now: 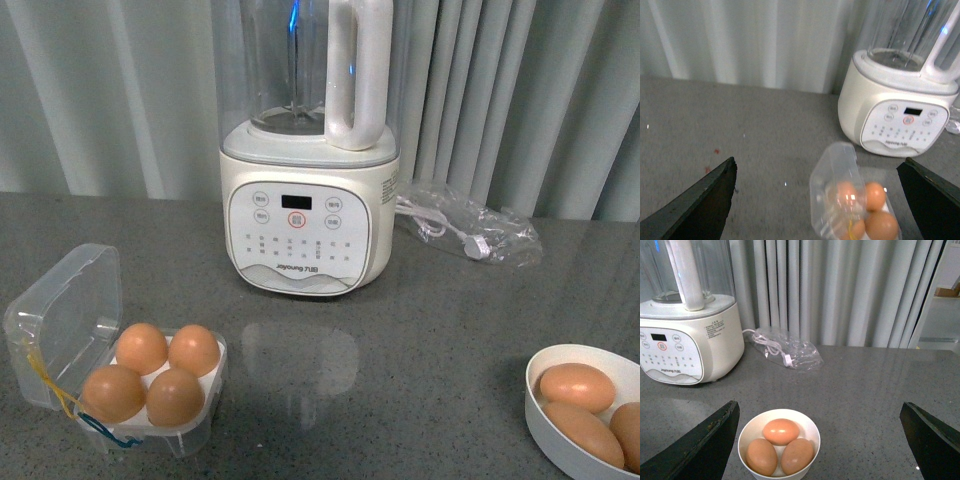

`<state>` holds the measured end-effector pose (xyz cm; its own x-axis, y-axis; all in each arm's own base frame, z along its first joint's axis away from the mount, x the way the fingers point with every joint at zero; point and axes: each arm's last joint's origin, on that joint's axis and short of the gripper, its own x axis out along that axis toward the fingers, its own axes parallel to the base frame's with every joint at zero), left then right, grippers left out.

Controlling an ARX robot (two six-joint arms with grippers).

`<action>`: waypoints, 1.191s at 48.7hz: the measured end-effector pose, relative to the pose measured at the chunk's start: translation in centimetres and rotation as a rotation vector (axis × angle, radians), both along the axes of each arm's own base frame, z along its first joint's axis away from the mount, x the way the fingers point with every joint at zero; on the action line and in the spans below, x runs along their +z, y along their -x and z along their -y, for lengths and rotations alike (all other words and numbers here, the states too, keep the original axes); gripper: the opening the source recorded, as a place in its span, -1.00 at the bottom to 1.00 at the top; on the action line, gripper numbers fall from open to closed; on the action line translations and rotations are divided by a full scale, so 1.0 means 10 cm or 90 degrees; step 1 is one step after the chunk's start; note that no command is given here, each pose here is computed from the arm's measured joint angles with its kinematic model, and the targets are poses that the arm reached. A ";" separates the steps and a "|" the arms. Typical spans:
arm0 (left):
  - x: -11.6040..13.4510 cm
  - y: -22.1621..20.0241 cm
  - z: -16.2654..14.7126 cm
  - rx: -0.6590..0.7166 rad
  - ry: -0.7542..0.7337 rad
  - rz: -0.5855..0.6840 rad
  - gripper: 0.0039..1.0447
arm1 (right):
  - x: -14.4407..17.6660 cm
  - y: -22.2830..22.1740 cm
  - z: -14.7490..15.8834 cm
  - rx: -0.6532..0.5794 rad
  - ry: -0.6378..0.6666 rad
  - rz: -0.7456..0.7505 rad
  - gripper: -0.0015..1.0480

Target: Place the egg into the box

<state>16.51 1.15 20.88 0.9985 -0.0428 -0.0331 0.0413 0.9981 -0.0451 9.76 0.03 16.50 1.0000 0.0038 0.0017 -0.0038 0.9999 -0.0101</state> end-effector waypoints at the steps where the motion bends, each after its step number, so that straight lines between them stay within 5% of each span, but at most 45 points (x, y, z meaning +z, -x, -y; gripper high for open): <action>1: 0.03 -0.06 -0.01 -0.001 -0.010 0.006 0.87 | 0.00 0.00 0.00 0.000 0.000 0.000 0.86; 17: -0.16 -0.94 -0.33 0.082 -0.172 -0.047 0.87 | 0.00 0.00 0.00 0.000 0.000 0.000 0.86; 39: -0.55 -1.24 -0.43 0.108 -0.302 -0.138 0.87 | 0.00 0.00 0.00 0.000 0.000 0.000 0.86; 58: -0.67 -1.00 0.04 -0.107 -0.197 -0.205 0.87 | 0.00 0.00 0.00 0.000 0.000 0.000 0.86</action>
